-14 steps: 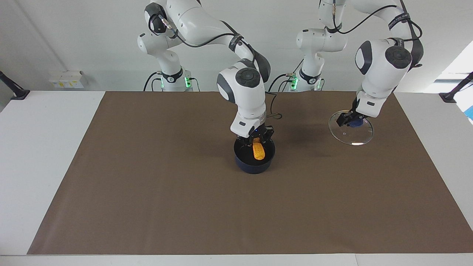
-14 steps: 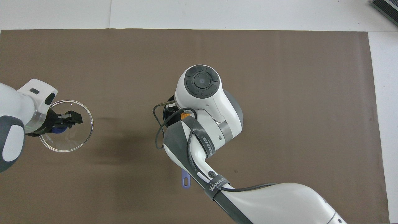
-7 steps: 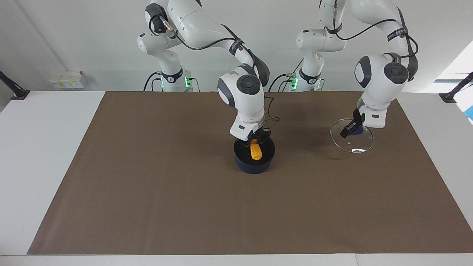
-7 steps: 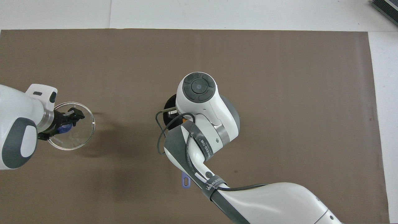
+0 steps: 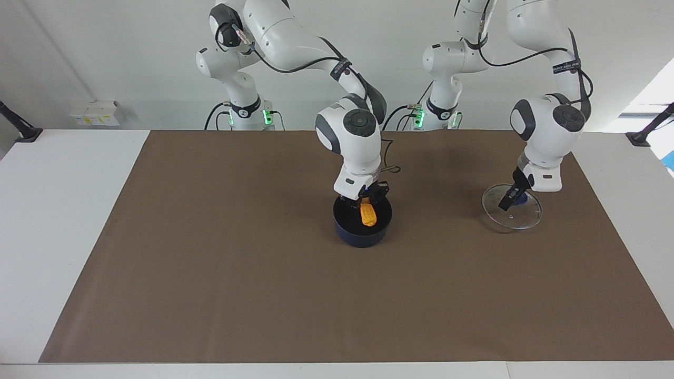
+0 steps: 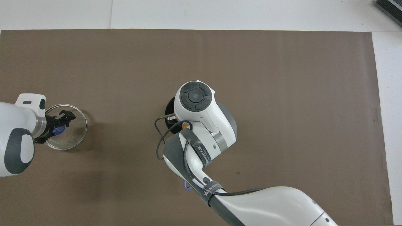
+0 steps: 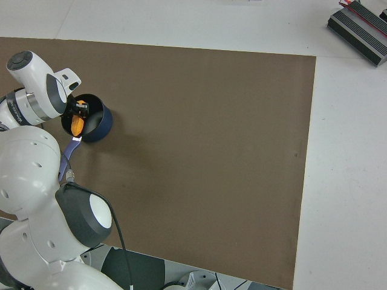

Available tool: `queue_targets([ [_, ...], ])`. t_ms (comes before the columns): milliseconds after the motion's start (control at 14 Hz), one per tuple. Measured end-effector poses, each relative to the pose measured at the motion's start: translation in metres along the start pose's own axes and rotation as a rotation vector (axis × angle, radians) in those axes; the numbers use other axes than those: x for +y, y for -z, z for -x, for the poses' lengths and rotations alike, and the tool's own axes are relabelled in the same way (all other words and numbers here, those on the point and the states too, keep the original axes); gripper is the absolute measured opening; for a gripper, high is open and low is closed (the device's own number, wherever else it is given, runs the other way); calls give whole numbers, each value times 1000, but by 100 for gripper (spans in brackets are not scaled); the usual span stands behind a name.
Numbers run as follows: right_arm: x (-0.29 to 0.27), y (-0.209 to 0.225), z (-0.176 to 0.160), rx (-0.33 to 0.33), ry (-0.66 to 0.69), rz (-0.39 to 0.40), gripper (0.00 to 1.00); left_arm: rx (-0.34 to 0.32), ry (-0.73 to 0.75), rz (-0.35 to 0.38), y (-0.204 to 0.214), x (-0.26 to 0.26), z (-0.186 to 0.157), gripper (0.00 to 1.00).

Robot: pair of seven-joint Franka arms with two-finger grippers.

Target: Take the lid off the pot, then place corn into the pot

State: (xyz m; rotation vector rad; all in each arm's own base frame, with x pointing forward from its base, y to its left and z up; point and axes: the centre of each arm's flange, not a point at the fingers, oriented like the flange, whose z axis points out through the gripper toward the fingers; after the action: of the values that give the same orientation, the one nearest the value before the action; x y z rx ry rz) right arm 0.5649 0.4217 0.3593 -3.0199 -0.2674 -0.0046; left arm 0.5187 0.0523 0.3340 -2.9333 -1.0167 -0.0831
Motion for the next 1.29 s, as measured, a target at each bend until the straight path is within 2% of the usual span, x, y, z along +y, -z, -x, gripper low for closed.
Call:
queue_targets([
  [71, 2, 0, -1, 5, -3, -1, 37, 1, 4, 1, -4, -3, 1, 44],
  [143, 3, 0, -3, 17, -5, -6, 37, 1, 4, 2, -6, -3, 1, 52],
  [429, 5, -1, -6, 38, -5, -14, 37, 8, 2, 6, -2, -1, 0, 95],
  [500, 6, -2, -6, 37, -3, -14, 37, 8, 0, 6, -1, 0, 0, 100],
  [857, 9, -9, -4, 30, -5, -10, 40, -27, -75, -22, 34, 24, -12, 100],
  [1000, 10, -9, -3, 30, -6, -9, 56, -35, -172, -27, 55, 40, -12, 100],
  [1143, 10, -9, -4, 30, -6, -10, 81, -30, -258, -24, 72, 54, -10, 100],
  [1286, 10, -7, -4, 32, -5, -10, 100, -15, -344, -14, 85, 63, -8, 100],
])
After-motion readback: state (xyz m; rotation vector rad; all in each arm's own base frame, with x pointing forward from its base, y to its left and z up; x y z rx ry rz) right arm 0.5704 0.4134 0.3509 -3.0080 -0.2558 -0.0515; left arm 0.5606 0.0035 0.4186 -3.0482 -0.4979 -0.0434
